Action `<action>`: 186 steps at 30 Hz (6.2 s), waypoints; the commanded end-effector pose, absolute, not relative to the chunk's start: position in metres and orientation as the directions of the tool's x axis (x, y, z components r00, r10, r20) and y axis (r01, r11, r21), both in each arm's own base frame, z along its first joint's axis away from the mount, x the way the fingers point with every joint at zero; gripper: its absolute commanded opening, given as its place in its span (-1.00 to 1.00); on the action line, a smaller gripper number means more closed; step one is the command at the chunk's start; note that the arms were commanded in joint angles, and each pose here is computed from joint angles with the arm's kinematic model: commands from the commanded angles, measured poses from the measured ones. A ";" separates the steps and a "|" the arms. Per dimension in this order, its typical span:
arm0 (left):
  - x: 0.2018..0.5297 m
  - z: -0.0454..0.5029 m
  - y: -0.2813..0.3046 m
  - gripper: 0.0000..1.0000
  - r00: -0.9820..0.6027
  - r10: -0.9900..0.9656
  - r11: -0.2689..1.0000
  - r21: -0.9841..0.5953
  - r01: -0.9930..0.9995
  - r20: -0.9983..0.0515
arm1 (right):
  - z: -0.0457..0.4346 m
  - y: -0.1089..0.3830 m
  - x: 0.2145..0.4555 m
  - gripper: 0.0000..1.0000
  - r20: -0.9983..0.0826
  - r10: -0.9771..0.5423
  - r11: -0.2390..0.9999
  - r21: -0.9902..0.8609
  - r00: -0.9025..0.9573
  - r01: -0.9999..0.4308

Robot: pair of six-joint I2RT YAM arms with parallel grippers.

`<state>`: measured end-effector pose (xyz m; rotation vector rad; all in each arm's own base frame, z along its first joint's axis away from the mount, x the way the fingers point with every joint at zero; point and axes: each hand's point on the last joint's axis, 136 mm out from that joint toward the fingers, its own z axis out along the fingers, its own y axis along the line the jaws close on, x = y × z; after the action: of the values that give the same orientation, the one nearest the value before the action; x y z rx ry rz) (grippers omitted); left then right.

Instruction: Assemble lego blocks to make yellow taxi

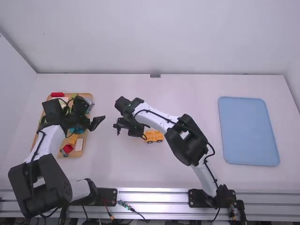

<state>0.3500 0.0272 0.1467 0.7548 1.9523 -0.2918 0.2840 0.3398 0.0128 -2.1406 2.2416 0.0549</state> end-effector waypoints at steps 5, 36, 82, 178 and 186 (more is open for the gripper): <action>0.346 0.158 0.058 0.98 -0.381 0.259 0.867 0.039 0.497 -0.888 | -0.006 0.340 0.285 -1.00 -0.017 -0.999 0.032 0.011 -0.032 -0.999; 0.336 0.160 0.062 0.98 -0.324 0.202 0.857 0.007 0.515 -0.924 | -0.006 0.366 0.272 -0.53 -0.077 -0.997 -0.019 0.006 0.018 -1.000; 0.295 0.138 -0.110 0.98 0.027 0.402 0.344 0.178 0.922 -0.915 | 0.157 0.253 0.269 0.98 -0.725 -0.688 0.168 -0.125 -0.025 -0.978; 0.315 -0.004 -0.157 -0.96 -0.207 0.458 0.261 -0.092 0.961 -0.864 | -0.029 0.225 0.285 0.94 -0.866 -0.463 0.154 0.131 -0.189 -0.979; 0.324 0.021 -0.158 -0.96 -0.198 0.431 0.298 -0.068 0.952 -0.880 | -0.029 0.230 0.269 0.41 -0.904 -0.416 0.048 0.085 -0.097 -0.995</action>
<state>0.3245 -0.1533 0.0044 1.2786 1.7896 -0.8157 0.2821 0.2275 -0.0265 -1.4233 1.6645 0.9661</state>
